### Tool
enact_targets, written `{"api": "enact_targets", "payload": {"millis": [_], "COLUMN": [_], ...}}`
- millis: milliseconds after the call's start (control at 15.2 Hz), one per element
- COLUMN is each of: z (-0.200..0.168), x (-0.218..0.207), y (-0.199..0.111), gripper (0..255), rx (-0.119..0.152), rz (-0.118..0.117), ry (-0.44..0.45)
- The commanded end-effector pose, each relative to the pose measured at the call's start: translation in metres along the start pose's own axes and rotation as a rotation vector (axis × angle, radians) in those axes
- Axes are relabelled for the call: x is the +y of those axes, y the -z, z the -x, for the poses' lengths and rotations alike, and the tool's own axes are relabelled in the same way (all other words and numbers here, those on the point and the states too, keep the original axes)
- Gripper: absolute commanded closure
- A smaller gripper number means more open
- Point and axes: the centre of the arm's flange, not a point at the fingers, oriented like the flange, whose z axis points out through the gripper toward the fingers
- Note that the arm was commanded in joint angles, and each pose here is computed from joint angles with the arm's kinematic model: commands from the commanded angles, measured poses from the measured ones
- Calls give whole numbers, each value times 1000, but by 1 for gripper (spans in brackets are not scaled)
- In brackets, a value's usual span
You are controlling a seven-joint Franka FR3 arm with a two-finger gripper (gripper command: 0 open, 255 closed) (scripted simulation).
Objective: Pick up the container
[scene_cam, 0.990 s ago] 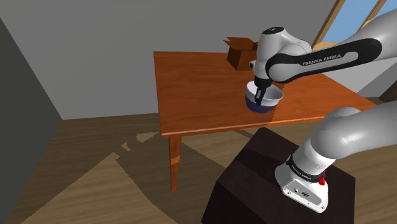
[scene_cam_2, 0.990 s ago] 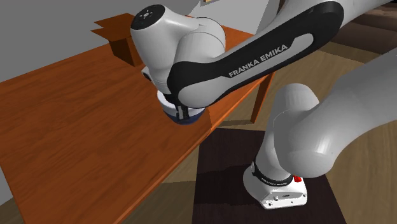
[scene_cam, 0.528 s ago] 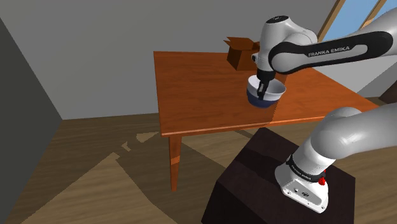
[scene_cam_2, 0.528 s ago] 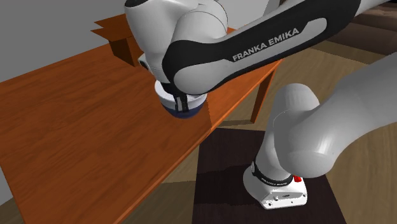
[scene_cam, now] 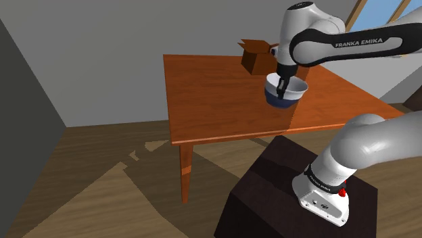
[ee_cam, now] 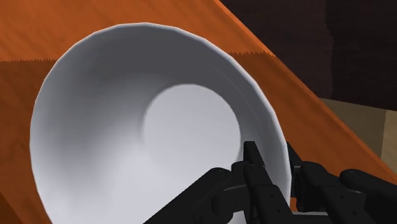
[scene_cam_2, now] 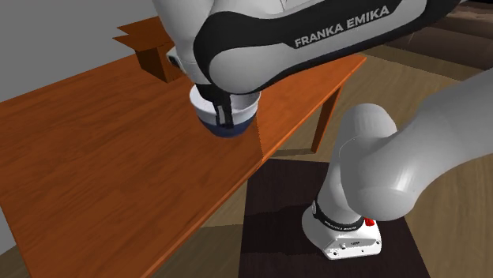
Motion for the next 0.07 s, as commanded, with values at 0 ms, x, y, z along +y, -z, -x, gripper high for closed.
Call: {"api": "enact_targets", "payload": {"millis": [0], "z": [1], "x": [0], "y": [3], "gripper": [255], "rx": [0], "rz": [0], "ry": [0]}}
